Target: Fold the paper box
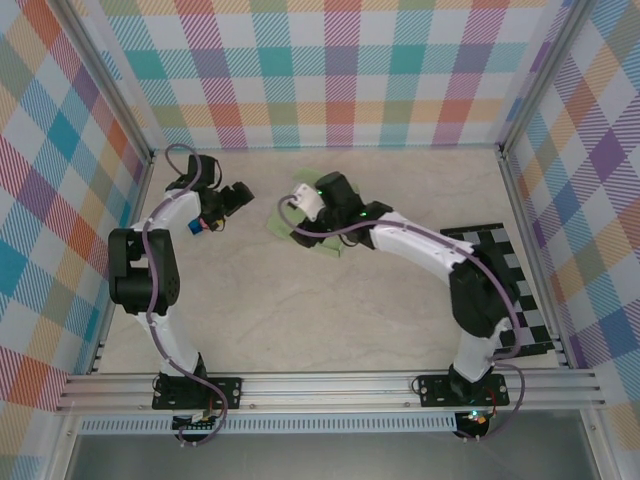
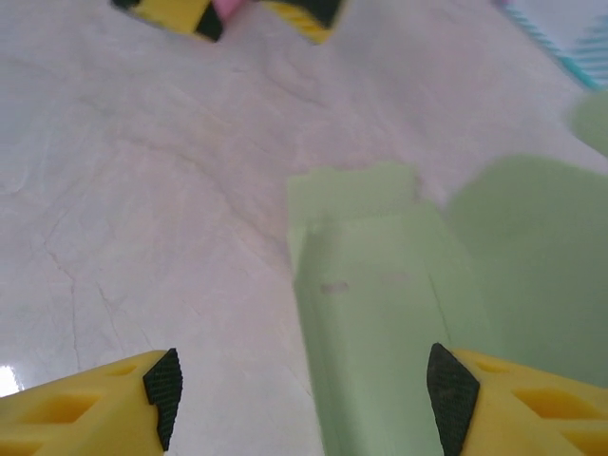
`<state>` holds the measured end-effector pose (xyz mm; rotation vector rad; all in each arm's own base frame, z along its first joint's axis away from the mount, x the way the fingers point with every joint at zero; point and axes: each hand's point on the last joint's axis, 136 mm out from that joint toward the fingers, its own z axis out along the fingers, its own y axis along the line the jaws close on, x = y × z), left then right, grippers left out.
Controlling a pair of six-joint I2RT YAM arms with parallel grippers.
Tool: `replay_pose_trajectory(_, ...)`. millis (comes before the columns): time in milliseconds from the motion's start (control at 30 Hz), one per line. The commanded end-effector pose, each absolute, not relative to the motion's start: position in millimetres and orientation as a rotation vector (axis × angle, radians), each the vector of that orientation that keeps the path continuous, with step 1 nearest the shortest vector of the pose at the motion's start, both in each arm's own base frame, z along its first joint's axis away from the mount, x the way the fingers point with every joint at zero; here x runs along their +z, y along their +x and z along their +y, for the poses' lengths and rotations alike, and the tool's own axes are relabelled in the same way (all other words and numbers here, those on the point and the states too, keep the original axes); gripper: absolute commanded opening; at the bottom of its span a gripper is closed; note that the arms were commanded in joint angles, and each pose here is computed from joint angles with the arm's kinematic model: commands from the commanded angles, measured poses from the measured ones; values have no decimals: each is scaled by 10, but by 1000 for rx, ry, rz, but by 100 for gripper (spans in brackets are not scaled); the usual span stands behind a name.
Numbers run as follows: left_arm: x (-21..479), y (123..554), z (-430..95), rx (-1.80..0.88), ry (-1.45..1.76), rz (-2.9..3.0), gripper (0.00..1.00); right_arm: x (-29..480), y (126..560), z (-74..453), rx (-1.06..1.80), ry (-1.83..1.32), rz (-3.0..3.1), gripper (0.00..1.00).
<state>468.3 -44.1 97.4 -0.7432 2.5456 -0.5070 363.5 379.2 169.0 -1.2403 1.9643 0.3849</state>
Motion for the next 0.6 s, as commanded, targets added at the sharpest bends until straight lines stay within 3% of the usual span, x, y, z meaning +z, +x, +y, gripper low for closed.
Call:
replay_pose_trajectory(0, 1084, 4665, -470, -555, -735, 2559, 93, 1308, 3502, 3846, 377, -1540, 1955, 69)
replay_pose_trajectory(133, 991, 4601, -505, -582, -730, 2593, 93, 1050, 3447, 3788, 410, -1707, 1966, 67)
replay_pose_trajectory(567, 775, 4550, -587, -640, -743, 2621, 91, 536, 3791, 3704, 344, -1808, 2007, 59)
